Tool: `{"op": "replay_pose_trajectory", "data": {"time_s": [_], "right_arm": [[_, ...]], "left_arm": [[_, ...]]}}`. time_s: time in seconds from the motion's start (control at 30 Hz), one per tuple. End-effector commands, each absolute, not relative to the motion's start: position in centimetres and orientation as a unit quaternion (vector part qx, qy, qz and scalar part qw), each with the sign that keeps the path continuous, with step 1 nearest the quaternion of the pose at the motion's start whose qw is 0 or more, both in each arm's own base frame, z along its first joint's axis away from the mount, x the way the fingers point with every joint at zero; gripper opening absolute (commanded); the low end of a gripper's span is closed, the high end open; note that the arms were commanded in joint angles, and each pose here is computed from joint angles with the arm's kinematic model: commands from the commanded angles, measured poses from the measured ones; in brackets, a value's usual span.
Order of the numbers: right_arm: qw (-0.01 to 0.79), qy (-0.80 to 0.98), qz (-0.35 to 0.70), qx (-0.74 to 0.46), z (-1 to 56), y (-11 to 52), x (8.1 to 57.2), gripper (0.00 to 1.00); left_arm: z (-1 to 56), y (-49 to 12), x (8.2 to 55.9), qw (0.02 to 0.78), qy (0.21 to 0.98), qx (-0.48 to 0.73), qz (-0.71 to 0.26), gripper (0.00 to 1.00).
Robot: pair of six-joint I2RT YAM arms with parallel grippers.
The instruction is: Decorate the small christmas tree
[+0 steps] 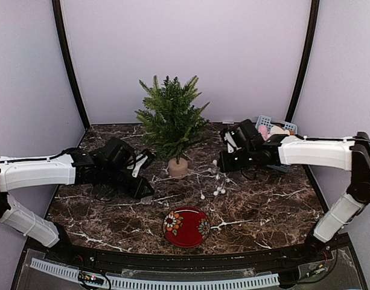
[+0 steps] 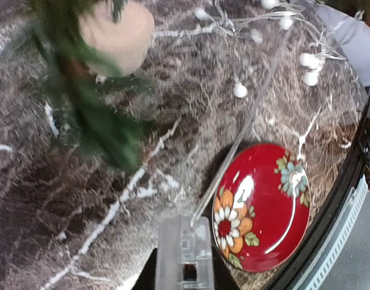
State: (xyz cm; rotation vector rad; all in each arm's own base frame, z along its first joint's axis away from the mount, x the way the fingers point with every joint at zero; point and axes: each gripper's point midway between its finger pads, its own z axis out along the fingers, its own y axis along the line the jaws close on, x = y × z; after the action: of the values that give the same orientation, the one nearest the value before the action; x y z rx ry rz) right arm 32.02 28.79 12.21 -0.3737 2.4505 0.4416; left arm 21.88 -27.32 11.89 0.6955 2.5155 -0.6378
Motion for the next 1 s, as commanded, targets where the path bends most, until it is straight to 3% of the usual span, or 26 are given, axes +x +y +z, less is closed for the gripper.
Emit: {"op": "replay_pose_trajectory", "data": {"time_s": [0.0, 0.17, 0.33, 0.63, 0.73, 0.87, 0.97], "right_arm": [[0.410, 0.904, 0.116, -0.021, 20.3, 20.0, 33.8, 0.00], [0.429, 0.897, 0.069, 0.080, 20.6, 12.2, 32.6, 0.00], [0.389, 0.907, 0.119, 0.106, 16.1, 12.2, 31.3, 0.03], [0.363, 0.918, 0.134, 0.093, 12.9, 12.7, 30.2, 0.67], [0.366, 0.920, 0.127, 0.062, 13.7, 12.8, 30.3, 0.73], [0.377, 0.919, 0.090, 0.069, 14.7, 11.3, 30.4, 0.89], [0.379, 0.912, 0.158, 0.014, 16.0, 14.2, 30.4, 0.93]], "left_arm": [[12.1, -24.0, 22.9, 0.240, 0.927, 0.205, -0.202, 0.02], [11.9, -22.6, 23.7, 0.250, 0.932, 0.181, -0.189, 0.02], [11.6, -24.0, 23.1, 0.236, 0.923, 0.201, -0.229, 0.02], [11.6, -25.8, 21.8, 0.224, 0.900, 0.250, -0.279, 0.02], [11.2, -25.7, 21.5, 0.218, 0.901, 0.253, -0.279, 0.02], [10.3, -25.3, 21.4, 0.210, 0.907, 0.248, -0.268, 0.02], [10.0, -25.3, 21.2, 0.203, 0.908, 0.247, -0.270, 0.02]]}}
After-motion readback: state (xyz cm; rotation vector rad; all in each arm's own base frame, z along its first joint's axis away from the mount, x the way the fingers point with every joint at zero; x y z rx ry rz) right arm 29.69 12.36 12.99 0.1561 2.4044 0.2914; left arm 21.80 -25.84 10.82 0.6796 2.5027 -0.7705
